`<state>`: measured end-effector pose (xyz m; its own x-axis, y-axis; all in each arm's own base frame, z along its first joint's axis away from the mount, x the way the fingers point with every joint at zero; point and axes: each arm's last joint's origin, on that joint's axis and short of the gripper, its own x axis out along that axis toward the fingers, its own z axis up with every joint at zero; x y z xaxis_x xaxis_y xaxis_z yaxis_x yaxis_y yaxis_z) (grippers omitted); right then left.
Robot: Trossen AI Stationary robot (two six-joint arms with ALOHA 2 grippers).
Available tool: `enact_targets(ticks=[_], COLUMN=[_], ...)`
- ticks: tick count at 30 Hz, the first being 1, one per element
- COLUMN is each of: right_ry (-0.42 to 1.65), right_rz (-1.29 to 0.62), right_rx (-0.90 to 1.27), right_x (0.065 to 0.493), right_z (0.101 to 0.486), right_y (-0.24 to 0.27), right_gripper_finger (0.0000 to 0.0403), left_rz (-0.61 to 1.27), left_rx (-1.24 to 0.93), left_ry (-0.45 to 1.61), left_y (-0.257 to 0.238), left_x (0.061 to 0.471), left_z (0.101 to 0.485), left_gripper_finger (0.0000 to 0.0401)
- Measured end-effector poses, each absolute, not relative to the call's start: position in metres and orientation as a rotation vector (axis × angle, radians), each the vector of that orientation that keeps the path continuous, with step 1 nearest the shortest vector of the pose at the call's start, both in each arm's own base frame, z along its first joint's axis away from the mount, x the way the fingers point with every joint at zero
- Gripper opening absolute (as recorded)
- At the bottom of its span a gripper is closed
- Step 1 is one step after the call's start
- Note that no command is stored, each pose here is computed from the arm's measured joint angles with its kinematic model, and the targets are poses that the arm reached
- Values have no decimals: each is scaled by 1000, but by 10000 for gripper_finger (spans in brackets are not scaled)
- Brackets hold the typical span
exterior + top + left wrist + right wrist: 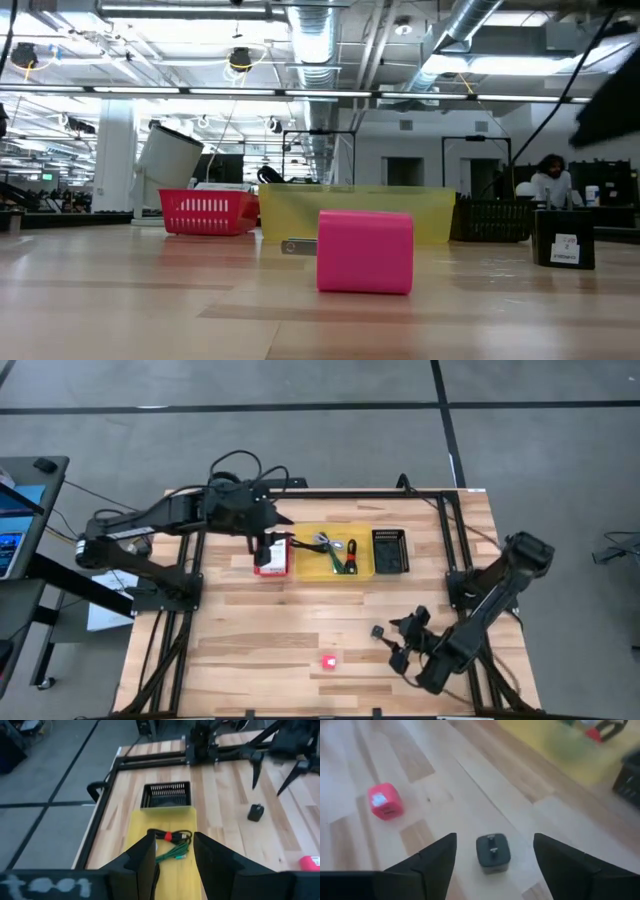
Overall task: Pick and place items into bin
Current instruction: Put the black charger adapter into the black bin
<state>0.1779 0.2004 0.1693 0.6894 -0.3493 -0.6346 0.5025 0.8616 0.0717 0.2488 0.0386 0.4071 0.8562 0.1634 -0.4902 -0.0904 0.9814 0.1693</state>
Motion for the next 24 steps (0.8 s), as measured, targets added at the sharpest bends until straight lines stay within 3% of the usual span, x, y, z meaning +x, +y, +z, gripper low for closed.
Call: enact_targets(ticks=[6, 13, 24], right_ry=[571, 551, 732], right_rz=[-510, -495, -463], right_rx=[289, 315, 197], right_x=[190, 194, 184], right_z=[140, 136, 130], right_y=[215, 219, 217], right_gripper_finger=[266, 267, 267], left_rz=[135, 135, 134], left_rx=[147, 146, 138], left_ry=[508, 528, 549], left_y=[36, 36, 36], left_x=[242, 243, 242], left_z=[412, 409, 408], left_gripper_finger=[126, 126, 126])
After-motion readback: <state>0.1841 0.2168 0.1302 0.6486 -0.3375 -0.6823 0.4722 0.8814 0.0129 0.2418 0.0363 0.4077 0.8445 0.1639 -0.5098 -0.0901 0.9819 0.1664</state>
